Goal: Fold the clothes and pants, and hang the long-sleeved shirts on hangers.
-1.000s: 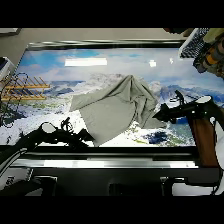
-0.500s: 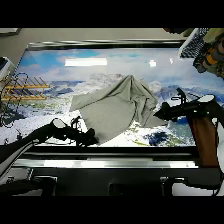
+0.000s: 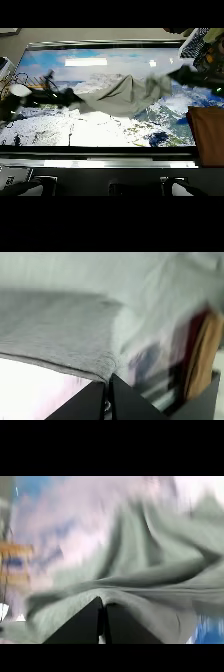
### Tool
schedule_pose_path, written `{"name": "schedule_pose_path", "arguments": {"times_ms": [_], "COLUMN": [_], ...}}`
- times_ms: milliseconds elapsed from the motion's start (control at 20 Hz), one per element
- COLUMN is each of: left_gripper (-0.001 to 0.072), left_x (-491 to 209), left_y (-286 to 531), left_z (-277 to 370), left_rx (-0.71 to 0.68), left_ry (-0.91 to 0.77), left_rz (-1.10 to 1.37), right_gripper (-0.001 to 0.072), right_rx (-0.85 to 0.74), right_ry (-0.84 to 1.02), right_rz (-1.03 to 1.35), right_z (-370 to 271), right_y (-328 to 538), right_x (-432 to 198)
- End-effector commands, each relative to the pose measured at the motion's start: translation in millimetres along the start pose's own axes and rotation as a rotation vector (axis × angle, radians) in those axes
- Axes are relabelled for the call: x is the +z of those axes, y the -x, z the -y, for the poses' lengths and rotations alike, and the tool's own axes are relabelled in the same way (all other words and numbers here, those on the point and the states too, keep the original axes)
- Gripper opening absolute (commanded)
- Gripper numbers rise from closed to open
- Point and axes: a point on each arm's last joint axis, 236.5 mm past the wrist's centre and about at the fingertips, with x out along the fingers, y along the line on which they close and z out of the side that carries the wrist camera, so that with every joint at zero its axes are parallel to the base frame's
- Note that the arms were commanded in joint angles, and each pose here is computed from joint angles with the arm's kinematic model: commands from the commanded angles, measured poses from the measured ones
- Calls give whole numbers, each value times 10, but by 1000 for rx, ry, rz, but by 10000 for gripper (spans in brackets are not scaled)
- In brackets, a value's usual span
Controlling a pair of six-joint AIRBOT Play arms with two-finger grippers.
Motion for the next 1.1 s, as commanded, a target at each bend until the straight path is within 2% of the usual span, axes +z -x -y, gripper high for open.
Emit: {"name": "schedule_pose_path", "arguments": {"times_ms": [0,150,400,600,800,1050], "left_gripper": [14,14,14,14,14,14], "left_x": [761,769,220,23,251,978], "left_y": [1410,2492,3633,4011,3977,3197], "left_z": [776,1374,2033,2082,1787,785], "left_rx": [-32,-11,80,188,227,205], "left_ry": [-233,-397,-570,-575,-507,-322], "left_rz": [348,582,919,1074,1049,798], "right_gripper": [40,40,40,40,40,41], "right_rx": [44,-24,-117,-118,-123,-126], "right_ry": [261,459,656,596,413,94], "right_rz": [370,577,910,1072,896,374], "right_z": [-1208,-2031,-2965,-3129,-2583,-1165], "right_y": [929,1842,3180,3655,3024,1250], "right_x": [969,1114,803,767,1051,1124]}}
